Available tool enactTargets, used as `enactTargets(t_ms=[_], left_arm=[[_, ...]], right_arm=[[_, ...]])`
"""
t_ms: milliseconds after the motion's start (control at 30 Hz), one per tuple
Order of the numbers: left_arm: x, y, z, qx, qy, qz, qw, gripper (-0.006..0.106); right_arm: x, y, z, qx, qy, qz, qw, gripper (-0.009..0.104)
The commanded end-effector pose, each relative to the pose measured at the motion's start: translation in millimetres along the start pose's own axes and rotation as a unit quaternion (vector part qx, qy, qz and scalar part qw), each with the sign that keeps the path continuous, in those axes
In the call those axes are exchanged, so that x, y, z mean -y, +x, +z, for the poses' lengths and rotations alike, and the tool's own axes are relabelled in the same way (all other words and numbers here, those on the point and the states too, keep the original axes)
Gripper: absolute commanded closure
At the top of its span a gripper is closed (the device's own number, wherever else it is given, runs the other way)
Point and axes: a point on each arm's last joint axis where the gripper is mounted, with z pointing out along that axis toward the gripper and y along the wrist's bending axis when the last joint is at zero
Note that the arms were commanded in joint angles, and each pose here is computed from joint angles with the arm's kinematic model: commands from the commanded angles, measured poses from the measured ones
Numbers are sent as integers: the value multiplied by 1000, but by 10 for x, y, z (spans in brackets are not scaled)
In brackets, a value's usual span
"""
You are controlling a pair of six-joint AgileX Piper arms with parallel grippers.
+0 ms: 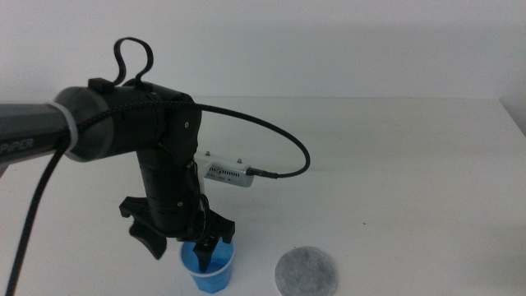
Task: Place an empty cup on a cup mat.
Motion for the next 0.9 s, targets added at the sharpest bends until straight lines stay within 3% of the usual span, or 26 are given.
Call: enactTargets(t_ms=[0, 167, 233, 400, 567, 867], left_arm=[[35, -10, 34, -1, 8, 2, 1000, 35], [65, 26, -9, -12, 25, -10, 1000, 87], [98, 63, -101, -13, 36, -17, 999, 102], [385, 42, -447, 37, 66, -30, 997, 102], [800, -12, -591, 59, 73, 1, 996, 102], [1174, -180, -179, 18, 75, 10, 997, 102]], right_arm=[[0, 3, -1, 4, 0, -5, 1000, 2], [0, 3, -1, 4, 0, -5, 1000, 2], [0, 3, -1, 4, 0, -5, 1000, 2], [0, 3, -1, 4, 0, -5, 1000, 2], [0, 3, -1, 4, 0, -5, 1000, 2], [0, 3, -1, 4, 0, -5, 1000, 2]])
